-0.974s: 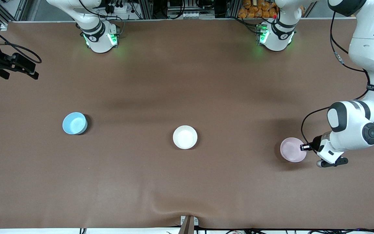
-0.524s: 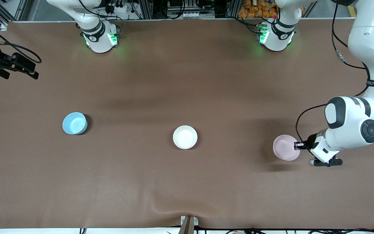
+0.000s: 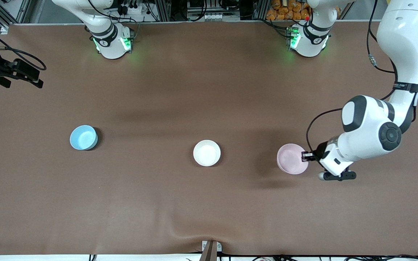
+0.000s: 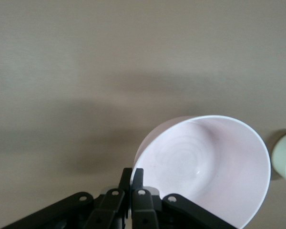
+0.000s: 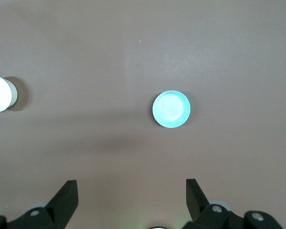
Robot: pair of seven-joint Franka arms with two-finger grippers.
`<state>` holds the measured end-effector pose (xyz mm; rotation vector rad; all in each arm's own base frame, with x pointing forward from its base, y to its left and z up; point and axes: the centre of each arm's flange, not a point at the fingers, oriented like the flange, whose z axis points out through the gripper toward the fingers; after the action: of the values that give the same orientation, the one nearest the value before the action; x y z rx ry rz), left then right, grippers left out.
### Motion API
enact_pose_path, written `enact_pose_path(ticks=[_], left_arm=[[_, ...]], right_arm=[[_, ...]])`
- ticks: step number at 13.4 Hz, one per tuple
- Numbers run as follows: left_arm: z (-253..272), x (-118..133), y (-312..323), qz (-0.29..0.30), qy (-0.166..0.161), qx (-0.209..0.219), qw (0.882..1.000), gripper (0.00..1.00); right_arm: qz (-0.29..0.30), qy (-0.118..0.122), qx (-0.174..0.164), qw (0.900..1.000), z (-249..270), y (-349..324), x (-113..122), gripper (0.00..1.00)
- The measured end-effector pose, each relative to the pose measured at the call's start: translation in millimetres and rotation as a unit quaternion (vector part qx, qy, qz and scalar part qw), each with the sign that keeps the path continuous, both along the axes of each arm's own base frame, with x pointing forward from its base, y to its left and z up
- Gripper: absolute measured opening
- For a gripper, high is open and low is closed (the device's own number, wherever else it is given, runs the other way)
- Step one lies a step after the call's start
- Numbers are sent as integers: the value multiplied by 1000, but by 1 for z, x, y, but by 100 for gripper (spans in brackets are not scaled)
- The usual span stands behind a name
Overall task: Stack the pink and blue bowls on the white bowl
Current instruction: 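Carry the pink bowl with the left gripper over the white bowl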
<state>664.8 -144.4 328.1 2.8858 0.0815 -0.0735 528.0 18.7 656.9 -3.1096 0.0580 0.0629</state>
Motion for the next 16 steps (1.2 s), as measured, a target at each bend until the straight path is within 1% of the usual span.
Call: enact_pose_path(ticks=[6,8,10,11,14,16], left_arm=[[24,-20,-102,38,9,-9,999,3],[31,-35,-148,60,18,-10,998,3],[27,-53,-190,74,33,-8,997,3],[24,-58,-205,79,39,-9,996,3],[13,-60,-238,98,50,-17,994,3],[-3,-59,-260,112,48,-10,993,3]], right_arm=[[0,5,1,1000,-2,0,0,100],[0,6,1,1000,-3,0,0,100],[0,6,1,1000,-3,-1,1,100],[-1,6,1,1000,-4,-1,1,100],[-3,7,1,1000,-7,-3,4,100],[-3,9,1,1000,-10,-4,6,100]])
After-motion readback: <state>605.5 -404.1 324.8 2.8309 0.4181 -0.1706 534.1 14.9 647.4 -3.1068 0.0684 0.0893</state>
